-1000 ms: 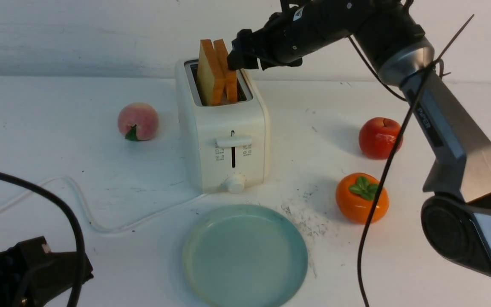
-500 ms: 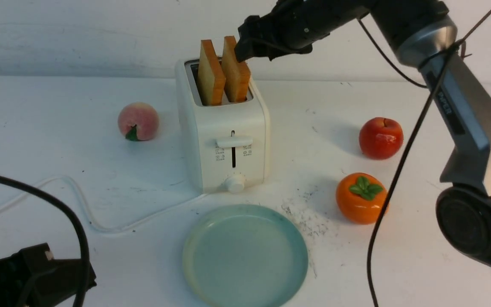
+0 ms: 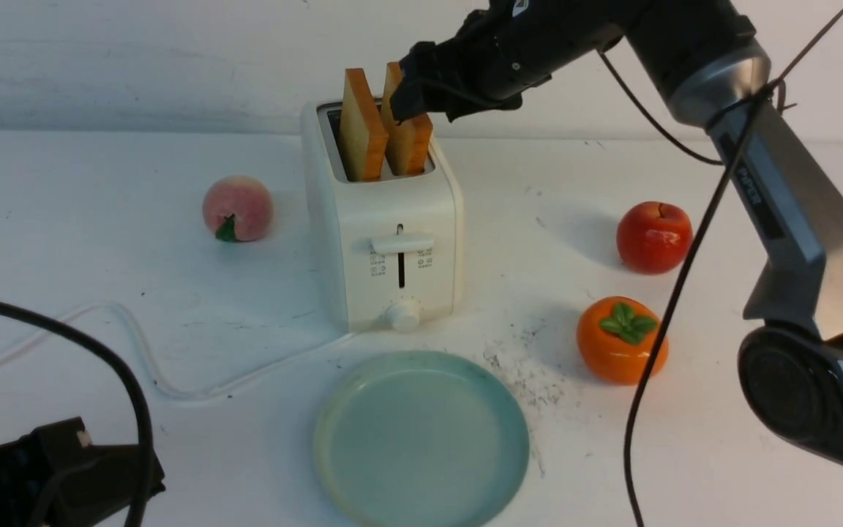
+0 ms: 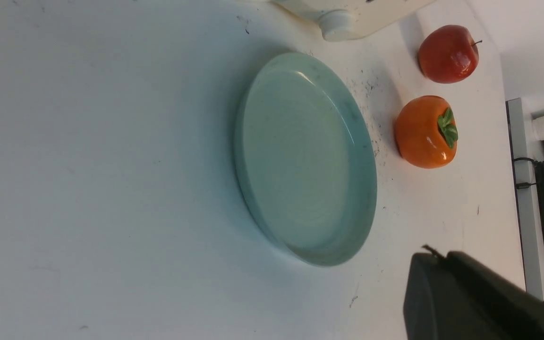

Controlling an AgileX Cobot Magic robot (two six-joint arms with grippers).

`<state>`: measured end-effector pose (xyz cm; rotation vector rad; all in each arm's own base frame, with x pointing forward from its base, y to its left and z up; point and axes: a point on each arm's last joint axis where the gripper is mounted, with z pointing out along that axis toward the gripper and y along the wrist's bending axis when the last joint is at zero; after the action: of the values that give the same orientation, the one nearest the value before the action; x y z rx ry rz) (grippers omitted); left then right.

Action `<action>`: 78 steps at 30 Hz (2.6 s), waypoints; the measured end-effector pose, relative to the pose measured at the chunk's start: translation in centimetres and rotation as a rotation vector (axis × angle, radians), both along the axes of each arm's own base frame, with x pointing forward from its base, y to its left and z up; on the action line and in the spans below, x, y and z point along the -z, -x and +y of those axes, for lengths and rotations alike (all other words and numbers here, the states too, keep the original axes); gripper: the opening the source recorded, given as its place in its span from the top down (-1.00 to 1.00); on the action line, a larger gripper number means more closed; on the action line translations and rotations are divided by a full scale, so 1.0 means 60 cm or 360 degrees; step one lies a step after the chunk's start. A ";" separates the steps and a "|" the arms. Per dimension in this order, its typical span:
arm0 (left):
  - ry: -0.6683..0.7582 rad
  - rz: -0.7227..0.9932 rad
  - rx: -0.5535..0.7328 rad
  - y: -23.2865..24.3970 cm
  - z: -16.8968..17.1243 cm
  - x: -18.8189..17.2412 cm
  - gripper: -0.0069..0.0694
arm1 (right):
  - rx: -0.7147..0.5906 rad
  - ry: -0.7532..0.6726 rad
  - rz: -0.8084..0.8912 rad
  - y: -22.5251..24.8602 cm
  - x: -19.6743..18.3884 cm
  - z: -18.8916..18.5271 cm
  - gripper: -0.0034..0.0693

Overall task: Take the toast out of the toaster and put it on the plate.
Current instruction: Use the right arm to take out a slice of bread, then use the right arm to put a slice of bread into the plate

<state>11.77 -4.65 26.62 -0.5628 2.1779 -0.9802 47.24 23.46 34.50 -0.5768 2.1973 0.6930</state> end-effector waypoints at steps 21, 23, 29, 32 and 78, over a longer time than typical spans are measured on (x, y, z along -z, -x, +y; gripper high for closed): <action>0.0000 0.0007 0.0009 0.001 -0.001 0.000 0.77 | 0.0058 0.0077 0.0042 -0.033 0.072 0.006 -0.23; -0.0004 0.0004 0.0012 0.001 -0.001 0.000 0.77 | 0.0060 0.0080 0.0040 -0.034 0.072 0.006 -0.09; -0.0038 -0.0008 0.0041 0.002 -0.001 0.001 0.77 | 0.0084 0.0070 -0.0012 -0.029 0.053 0.007 0.65; -0.0059 -0.0021 0.0054 0.002 -0.001 0.001 0.76 | 0.0118 0.0112 -0.0039 -0.022 0.033 -0.001 0.64; -0.0111 -0.0066 0.0059 0.000 0.001 0.001 0.71 | -0.0183 -0.0350 0.0395 0.333 0.138 -0.099 0.64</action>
<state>11.79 -4.58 26.59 -0.4669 2.1836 -0.9231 27.27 17.52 26.23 -0.5297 2.2854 1.1028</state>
